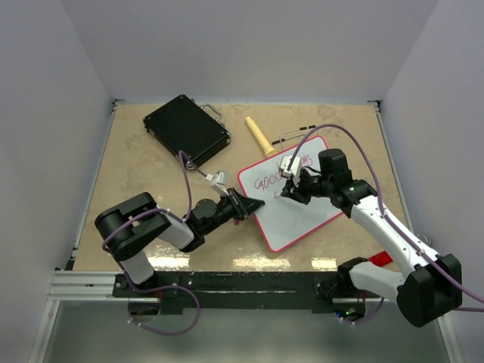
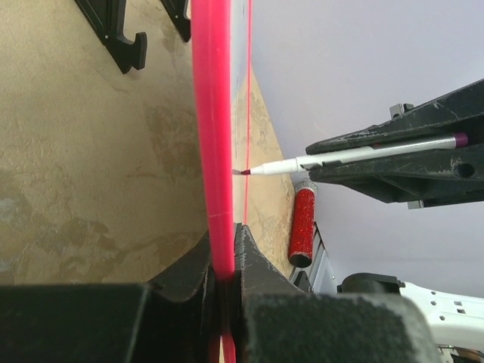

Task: Write a sentence on the whiteboard
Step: Write on the whiteboard with the whiteboard marker without the cap.

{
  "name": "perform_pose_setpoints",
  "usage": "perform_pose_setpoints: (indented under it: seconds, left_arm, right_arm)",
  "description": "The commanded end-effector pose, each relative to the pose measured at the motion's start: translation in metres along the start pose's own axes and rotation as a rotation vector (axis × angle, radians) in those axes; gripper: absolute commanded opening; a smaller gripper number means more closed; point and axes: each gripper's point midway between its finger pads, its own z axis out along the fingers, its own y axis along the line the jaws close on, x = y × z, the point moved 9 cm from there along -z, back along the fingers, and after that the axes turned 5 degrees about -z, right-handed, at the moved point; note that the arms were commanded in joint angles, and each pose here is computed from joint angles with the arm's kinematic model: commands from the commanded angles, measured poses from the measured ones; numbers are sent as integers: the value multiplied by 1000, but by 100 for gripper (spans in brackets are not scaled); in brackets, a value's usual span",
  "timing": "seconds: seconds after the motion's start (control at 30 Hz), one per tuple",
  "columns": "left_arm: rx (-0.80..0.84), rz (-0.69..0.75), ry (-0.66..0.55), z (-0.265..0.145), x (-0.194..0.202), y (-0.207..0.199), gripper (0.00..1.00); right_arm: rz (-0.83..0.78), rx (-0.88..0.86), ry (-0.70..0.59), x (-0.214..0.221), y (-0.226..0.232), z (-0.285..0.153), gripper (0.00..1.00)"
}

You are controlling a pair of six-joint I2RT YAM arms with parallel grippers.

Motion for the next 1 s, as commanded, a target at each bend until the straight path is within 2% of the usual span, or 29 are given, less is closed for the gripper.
perform_pose_setpoints:
  seconds: [0.0, 0.23, 0.57, 0.97]
  left_arm:
    - [249, 65, -131, 4, -21, -42, 0]
    - [245, 66, -128, 3, -20, -40, 0]
    - [258, 65, -127, 3, -20, -41, 0]
    - [271, 66, -108, 4, -18, -41, 0]
  right_arm:
    - [-3, 90, 4, -8, -9, -9, 0]
    - [-15, 87, -73, -18, -10, -23, 0]
    - [19, 72, -41, -10, -16, -12, 0]
    - [31, 56, -64, -14, -21, -5, 0]
